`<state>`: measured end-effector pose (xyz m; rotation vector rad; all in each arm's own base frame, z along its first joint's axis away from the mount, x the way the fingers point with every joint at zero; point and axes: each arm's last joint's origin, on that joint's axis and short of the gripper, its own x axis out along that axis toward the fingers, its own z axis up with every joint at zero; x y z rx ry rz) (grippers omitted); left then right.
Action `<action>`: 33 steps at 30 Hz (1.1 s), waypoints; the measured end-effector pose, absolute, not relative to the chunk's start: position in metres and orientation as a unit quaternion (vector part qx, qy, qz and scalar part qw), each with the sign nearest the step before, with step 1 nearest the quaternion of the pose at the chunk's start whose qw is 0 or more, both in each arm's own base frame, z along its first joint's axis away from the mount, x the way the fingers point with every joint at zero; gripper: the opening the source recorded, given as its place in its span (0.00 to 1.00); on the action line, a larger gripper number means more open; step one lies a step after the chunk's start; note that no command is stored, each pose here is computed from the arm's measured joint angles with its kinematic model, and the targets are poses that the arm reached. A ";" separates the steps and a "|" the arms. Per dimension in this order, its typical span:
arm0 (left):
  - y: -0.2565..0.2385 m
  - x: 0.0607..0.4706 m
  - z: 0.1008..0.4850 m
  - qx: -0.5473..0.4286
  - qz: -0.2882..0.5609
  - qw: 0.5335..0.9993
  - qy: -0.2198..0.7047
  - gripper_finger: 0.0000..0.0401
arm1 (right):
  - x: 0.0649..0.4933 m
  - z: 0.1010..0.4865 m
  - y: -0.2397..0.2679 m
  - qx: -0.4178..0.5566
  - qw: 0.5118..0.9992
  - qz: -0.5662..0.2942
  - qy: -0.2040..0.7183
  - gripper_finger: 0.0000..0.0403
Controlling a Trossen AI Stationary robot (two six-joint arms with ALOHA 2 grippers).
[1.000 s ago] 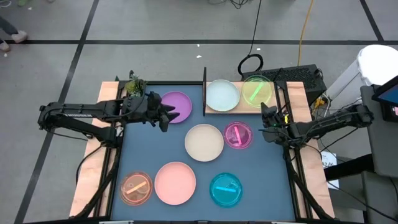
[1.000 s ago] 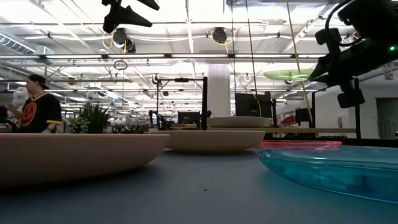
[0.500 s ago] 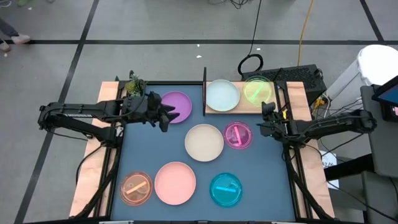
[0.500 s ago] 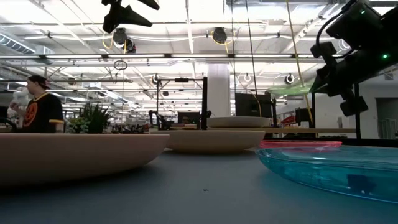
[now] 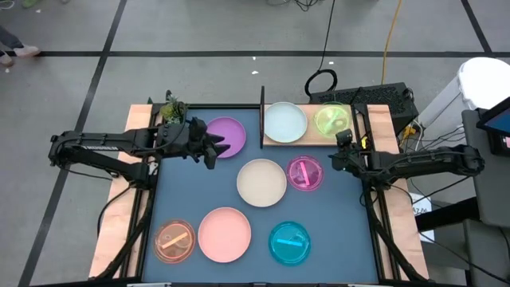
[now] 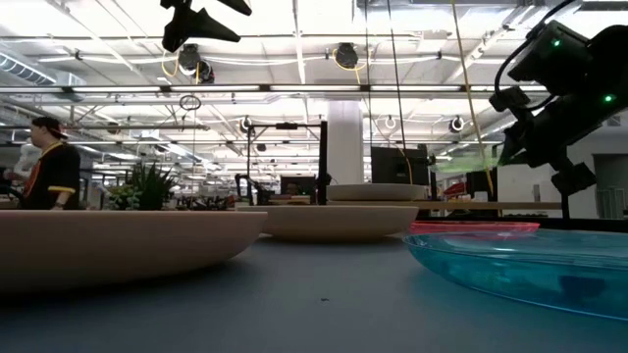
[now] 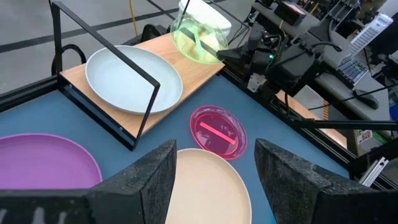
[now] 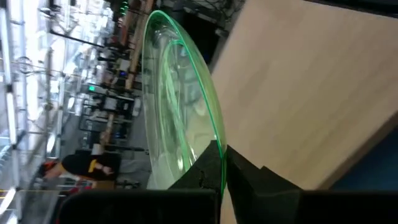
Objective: Place and stack plates onto a shelf
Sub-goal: Put the green plate on the shelf
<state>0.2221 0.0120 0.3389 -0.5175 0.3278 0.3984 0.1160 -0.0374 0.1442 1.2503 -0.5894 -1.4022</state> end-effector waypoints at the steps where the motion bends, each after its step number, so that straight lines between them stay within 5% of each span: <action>1: 0.012 0.222 0.339 -0.253 0.195 0.934 0.160 0.55 | 0.116 0.144 -0.038 0.529 0.552 -0.595 -0.247 0.00; 33: 0.012 0.222 0.339 -0.247 0.194 0.935 0.162 0.55 | 0.108 0.136 -0.053 0.564 0.491 -0.635 -0.194 0.00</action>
